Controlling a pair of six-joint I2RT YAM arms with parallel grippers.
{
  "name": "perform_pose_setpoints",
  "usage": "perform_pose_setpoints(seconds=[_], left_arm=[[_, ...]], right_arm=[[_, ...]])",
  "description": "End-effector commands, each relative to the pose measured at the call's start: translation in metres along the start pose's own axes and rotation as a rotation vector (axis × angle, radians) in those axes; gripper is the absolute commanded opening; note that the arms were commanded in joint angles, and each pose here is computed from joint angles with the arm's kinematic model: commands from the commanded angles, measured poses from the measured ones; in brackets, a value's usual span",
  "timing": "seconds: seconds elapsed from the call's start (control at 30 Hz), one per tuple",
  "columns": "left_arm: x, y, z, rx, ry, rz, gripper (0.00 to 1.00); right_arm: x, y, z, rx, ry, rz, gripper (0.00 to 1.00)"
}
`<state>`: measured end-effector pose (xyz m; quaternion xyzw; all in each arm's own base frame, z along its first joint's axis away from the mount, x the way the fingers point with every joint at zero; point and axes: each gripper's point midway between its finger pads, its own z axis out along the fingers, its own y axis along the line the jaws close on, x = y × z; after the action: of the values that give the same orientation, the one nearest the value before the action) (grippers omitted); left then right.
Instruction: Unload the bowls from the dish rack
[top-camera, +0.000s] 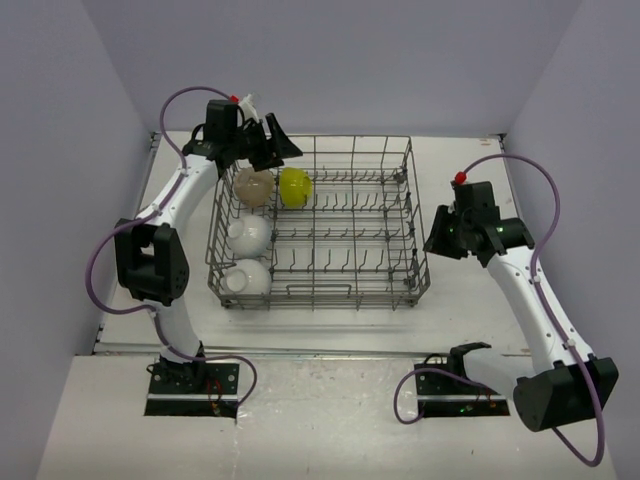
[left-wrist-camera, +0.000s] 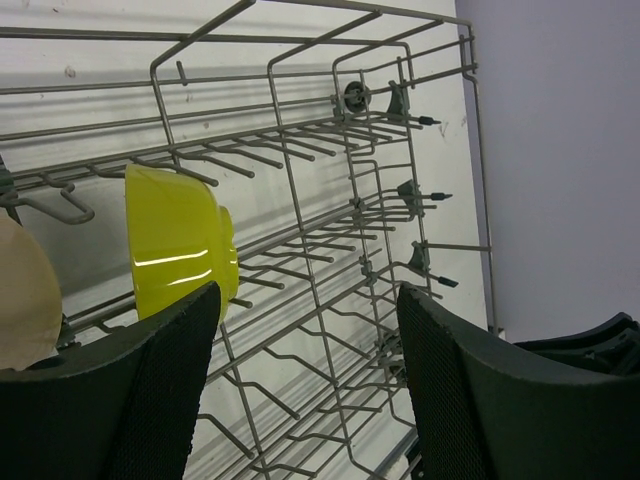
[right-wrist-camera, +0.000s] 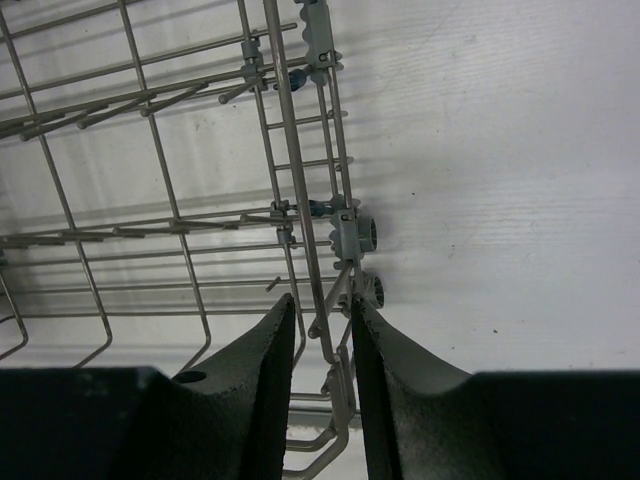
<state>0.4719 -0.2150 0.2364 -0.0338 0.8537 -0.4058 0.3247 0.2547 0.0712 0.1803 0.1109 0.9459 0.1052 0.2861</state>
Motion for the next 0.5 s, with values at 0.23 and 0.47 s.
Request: perform_pose_setpoints(seconds=[0.23,0.47], left_arm=[[0.000,0.011,-0.001,-0.070,-0.002,0.024,0.72],[0.000,0.023,0.002,-0.130,0.014,0.019,0.72]], right_arm=[[0.012,-0.008,0.021,0.031,0.047,0.009,0.14],[0.009,-0.003,0.026,0.015,0.056,0.017,0.05]])
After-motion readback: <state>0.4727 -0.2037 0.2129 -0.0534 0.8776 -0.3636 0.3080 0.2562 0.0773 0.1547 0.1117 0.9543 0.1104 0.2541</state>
